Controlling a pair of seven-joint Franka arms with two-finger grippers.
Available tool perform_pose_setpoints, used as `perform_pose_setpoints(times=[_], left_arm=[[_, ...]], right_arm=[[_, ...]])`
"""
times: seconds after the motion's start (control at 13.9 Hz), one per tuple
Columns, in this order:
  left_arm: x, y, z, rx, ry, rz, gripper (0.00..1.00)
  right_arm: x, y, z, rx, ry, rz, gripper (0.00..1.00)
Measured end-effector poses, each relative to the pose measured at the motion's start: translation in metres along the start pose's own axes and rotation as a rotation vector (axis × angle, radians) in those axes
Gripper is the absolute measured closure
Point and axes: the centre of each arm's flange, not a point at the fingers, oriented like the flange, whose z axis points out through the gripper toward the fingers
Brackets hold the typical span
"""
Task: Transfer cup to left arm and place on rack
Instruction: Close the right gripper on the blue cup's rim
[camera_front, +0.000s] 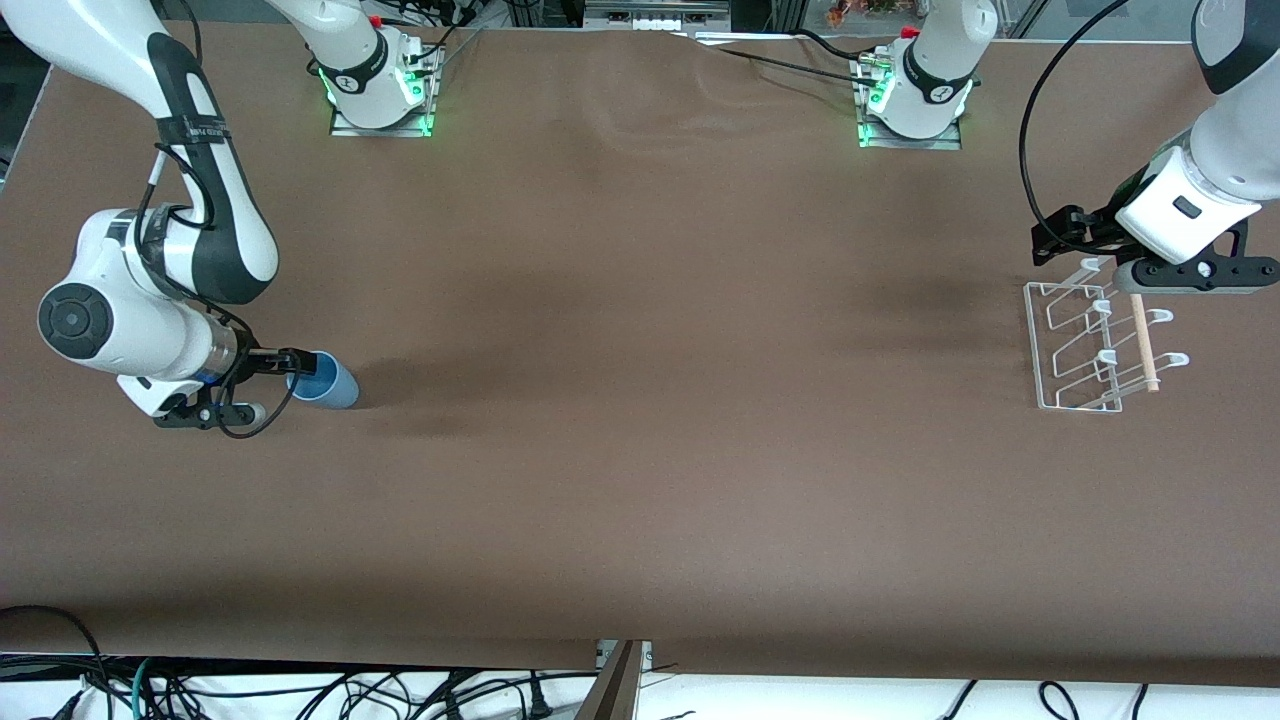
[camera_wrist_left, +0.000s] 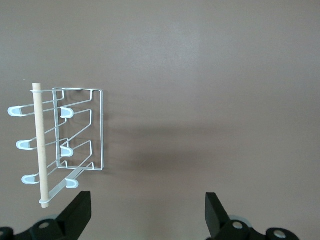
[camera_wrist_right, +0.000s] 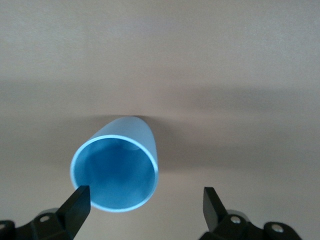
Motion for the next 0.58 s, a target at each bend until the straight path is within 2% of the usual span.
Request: perform_pose_setpoints(times=[0.43, 0.58], left_arm=[[0.0, 0.0, 0.0, 0.0, 0.0, 0.0, 0.0], [0.0, 0.0, 0.0, 0.0, -0.001, 0.0, 0.0]], right_arm=[[-0.008, 0.001, 0.037, 0.0, 0.035, -0.01, 0.0], [-0.008, 0.0, 0.043, 0.0, 0.035, -0.011, 0.05]])
